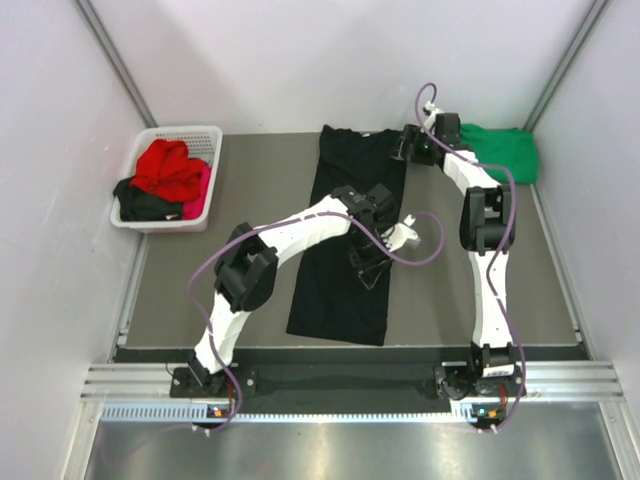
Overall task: Fold and stack the t-shirts
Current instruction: Fold the tshirt
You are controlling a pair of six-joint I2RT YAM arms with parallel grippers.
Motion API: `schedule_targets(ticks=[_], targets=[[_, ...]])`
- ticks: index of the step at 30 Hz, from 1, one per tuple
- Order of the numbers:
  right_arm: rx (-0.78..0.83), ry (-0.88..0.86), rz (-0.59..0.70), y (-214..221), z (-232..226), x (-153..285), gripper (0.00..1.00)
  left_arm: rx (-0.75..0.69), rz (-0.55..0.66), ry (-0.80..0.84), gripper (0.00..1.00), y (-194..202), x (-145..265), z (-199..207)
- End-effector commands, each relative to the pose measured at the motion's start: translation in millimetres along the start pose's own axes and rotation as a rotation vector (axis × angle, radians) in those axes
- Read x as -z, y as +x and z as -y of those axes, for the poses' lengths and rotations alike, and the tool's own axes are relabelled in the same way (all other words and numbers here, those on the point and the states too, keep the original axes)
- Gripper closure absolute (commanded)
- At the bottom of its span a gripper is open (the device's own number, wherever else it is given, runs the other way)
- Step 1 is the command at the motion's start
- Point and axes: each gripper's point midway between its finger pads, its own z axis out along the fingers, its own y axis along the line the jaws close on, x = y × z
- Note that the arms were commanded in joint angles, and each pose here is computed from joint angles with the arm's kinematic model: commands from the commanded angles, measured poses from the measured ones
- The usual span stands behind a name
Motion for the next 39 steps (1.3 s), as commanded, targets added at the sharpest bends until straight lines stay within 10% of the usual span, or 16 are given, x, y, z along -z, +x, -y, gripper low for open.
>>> schedule_targets(ticks=[1, 9, 15, 33, 39], targets=[[0.052, -0.057, 0.061, -39, -33, 55, 0.20, 0.047, 0.196, -0.225, 0.66, -30, 73, -30], [-0.136, -0.134, -0.098, 10, -95, 180, 0.26, 0.804, 0.622, -0.383, 0.54, 27, 204, -135], [-0.303, -0.207, -0.455, 165, -119, 227, 0.32, 1.146, 0.560, -0.218, 0.53, 115, 157, -143], [-0.436, 0.027, -1.096, 396, -139, 326, 0.38, 1.311, 0.313, 0.021, 0.44, 198, 72, -55], [-0.416, 0.065, -1.085, 418, -140, 348, 0.38, 1.366, 0.283, 0.080, 0.44, 213, 55, -28]])
